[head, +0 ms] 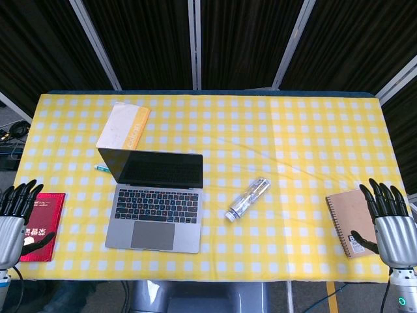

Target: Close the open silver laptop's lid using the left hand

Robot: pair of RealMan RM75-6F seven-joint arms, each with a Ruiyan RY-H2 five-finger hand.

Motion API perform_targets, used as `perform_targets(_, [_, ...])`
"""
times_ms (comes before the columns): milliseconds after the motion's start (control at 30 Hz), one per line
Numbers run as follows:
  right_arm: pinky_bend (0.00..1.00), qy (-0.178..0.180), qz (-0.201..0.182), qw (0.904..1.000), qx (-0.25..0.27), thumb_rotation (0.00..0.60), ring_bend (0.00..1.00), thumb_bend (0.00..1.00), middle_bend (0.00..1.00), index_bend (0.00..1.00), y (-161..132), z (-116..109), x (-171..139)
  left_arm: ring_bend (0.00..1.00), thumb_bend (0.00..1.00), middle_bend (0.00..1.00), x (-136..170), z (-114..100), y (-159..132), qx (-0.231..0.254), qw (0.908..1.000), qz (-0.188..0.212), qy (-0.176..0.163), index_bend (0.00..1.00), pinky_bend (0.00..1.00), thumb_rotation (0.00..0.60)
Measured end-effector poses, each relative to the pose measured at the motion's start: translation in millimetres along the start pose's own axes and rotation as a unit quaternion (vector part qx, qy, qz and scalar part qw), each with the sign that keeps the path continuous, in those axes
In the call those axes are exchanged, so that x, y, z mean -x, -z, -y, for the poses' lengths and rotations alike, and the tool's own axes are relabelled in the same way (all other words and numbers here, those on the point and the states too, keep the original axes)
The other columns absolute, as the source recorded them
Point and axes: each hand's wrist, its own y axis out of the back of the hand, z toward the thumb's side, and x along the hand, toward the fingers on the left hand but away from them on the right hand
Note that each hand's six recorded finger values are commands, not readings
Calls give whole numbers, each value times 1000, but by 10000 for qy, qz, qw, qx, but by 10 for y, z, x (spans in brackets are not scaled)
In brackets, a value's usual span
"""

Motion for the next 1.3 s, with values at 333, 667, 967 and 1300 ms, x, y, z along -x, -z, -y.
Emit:
perform_targets(333, [0,-40,33,10000,28,600,0,0,0,55,14,5,-4,0,82,0,-29,32,20,65,9999,-54,107,0,0,600])
perform_targets(667, [0,-176,94,9998,45,600,0,0,0,55,65,57,38,0,1000,0,-552,147,-238,269,9957,459,755,0,0,600])
perform_targets(967, [0,-225,241,9994,104,600,0,0,0,55,166,75,48,0,1000,0,-1489,-11,-877,395,9896,1012,947,0,0,600])
perform_targets(1300, [0,-315,281,9990,110,600,0,0,0,55,189,126,75,0,1000,1,-1966,327,-1320,225,9840,1015,1445,35,0,600])
